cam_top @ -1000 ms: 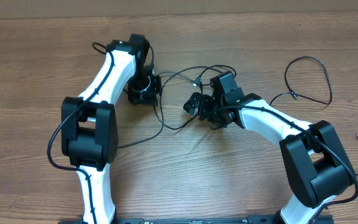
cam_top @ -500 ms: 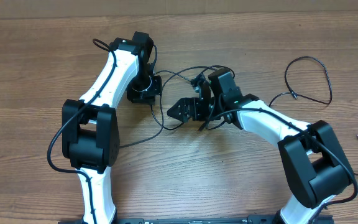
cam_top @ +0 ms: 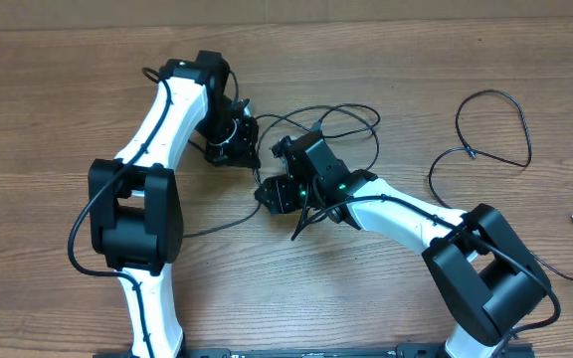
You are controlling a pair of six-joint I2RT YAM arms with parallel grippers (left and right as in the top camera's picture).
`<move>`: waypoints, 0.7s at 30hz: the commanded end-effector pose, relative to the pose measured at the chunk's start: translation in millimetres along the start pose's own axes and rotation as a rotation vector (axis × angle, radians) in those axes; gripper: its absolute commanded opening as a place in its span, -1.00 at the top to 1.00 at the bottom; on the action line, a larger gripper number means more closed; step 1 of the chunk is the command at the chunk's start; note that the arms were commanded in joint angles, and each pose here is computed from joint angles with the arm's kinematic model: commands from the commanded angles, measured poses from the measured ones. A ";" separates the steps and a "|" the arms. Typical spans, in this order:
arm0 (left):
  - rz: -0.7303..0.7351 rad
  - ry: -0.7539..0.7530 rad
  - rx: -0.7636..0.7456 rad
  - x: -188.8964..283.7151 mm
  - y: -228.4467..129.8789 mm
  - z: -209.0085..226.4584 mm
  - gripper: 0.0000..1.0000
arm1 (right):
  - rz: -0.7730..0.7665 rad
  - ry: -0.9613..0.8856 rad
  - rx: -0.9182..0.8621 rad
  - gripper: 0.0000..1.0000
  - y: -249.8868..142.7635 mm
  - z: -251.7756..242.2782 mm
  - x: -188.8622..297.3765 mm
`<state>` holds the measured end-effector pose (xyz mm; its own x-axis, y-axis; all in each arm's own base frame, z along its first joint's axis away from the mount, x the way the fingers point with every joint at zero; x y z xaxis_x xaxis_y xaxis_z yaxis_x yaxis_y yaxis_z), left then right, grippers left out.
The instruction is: Untangle cables
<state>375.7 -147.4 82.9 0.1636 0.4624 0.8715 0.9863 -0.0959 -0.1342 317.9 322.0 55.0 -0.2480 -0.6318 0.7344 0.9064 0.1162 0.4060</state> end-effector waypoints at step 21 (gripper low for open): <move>-0.059 0.119 -0.001 6.6 7.9 13.9 -0.36 | -0.116 0.339 -0.135 0.93 69.5 14.0 130.3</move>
<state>384.0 -129.0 74.3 0.1260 0.3622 0.9235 0.9915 -0.0778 -0.1047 351.2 248.3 143.8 -0.3019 -0.7495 0.5892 0.9279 -0.0893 0.3619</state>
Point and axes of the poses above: each gripper's point midway between its finger pads, its own x axis back along the fingers, its own z axis along the line the jaws close on, y = z × x, the point moved 1 cm from there along x, back along the fingers, and after that the axes turned 5 degrees about -x, right-handed, at the moved point
